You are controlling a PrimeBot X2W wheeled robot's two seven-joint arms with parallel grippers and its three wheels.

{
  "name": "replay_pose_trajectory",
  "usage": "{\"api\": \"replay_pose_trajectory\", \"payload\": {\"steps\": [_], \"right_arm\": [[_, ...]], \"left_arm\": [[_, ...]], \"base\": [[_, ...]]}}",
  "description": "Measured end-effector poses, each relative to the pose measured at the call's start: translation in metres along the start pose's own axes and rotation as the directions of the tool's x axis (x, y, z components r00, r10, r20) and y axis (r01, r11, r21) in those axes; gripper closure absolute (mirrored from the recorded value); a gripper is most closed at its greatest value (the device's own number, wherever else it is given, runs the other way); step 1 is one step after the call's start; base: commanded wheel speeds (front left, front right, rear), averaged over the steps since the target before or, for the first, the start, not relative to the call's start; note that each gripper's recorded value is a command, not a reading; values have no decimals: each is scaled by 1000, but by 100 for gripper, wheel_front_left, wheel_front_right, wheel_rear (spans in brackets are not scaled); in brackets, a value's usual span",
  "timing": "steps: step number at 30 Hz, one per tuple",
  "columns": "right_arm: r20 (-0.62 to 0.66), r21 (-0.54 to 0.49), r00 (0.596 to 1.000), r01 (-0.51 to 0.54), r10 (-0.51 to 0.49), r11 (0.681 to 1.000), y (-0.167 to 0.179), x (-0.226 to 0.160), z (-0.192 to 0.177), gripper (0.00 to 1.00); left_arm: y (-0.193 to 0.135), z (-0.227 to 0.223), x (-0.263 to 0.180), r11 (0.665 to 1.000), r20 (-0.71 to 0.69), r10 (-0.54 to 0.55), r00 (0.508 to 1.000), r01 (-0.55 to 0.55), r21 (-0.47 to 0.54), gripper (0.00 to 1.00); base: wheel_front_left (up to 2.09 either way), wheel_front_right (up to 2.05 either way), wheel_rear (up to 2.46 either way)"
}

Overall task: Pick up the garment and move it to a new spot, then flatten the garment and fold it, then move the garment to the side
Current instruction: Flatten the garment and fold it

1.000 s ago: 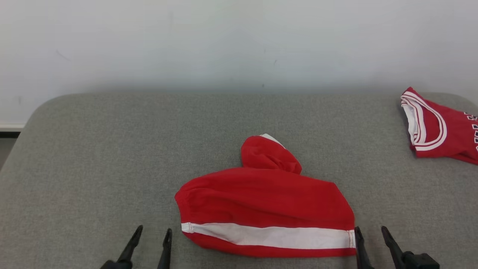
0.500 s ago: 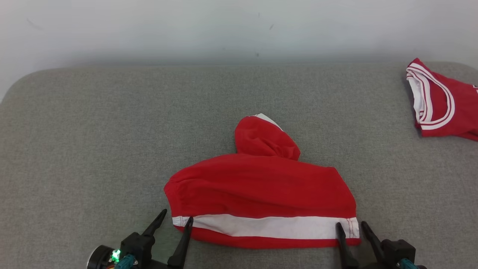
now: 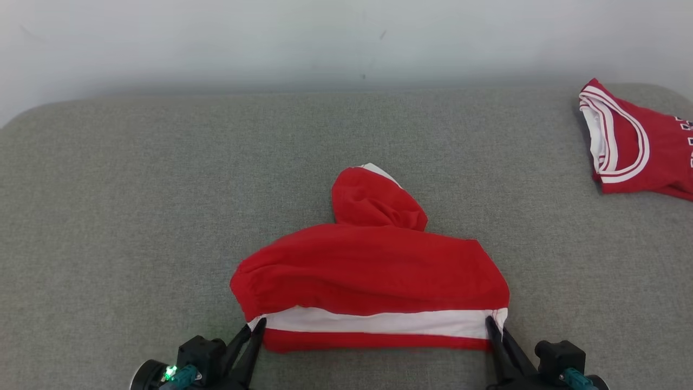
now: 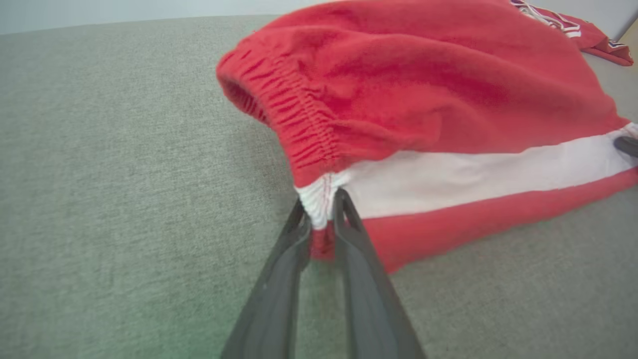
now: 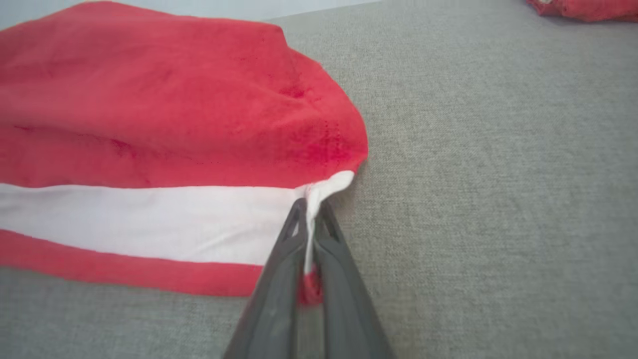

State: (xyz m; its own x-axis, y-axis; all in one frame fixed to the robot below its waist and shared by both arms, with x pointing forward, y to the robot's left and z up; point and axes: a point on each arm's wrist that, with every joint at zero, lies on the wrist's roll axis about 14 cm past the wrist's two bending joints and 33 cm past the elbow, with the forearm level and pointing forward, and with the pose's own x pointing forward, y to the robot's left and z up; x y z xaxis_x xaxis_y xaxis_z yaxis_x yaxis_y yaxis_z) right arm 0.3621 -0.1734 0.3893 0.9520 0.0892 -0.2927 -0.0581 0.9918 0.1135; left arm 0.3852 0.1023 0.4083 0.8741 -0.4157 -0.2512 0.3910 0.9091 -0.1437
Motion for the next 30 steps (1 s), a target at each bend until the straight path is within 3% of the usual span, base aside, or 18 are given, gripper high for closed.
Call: {"api": "replay_pose_trajectory", "payload": {"steps": [15,22,27,29,30], "right_arm": [[186,-76,975,-106,119,991,26,11,64,100],[348,-165,912,-169,218,972,41,52,154,100],[433,-217,862,-184,264,959,48,100,232,100],[444,-229,854,-185,272,956,50,108,244,100],[472,-240,832,-196,291,951,56,125,271,100]], "left_arm": [[3,61,-1,1000,182,-12,983,7,28,100],[14,150,32,982,327,-118,938,61,180,100],[26,247,70,956,418,-188,889,69,284,100],[29,262,77,955,432,-193,881,68,289,100],[35,285,90,948,442,-199,875,58,312,100]], "base": [[0,0,0],[0,0,0],[0,0,0],[0,0,0],[0,0,0]]}}
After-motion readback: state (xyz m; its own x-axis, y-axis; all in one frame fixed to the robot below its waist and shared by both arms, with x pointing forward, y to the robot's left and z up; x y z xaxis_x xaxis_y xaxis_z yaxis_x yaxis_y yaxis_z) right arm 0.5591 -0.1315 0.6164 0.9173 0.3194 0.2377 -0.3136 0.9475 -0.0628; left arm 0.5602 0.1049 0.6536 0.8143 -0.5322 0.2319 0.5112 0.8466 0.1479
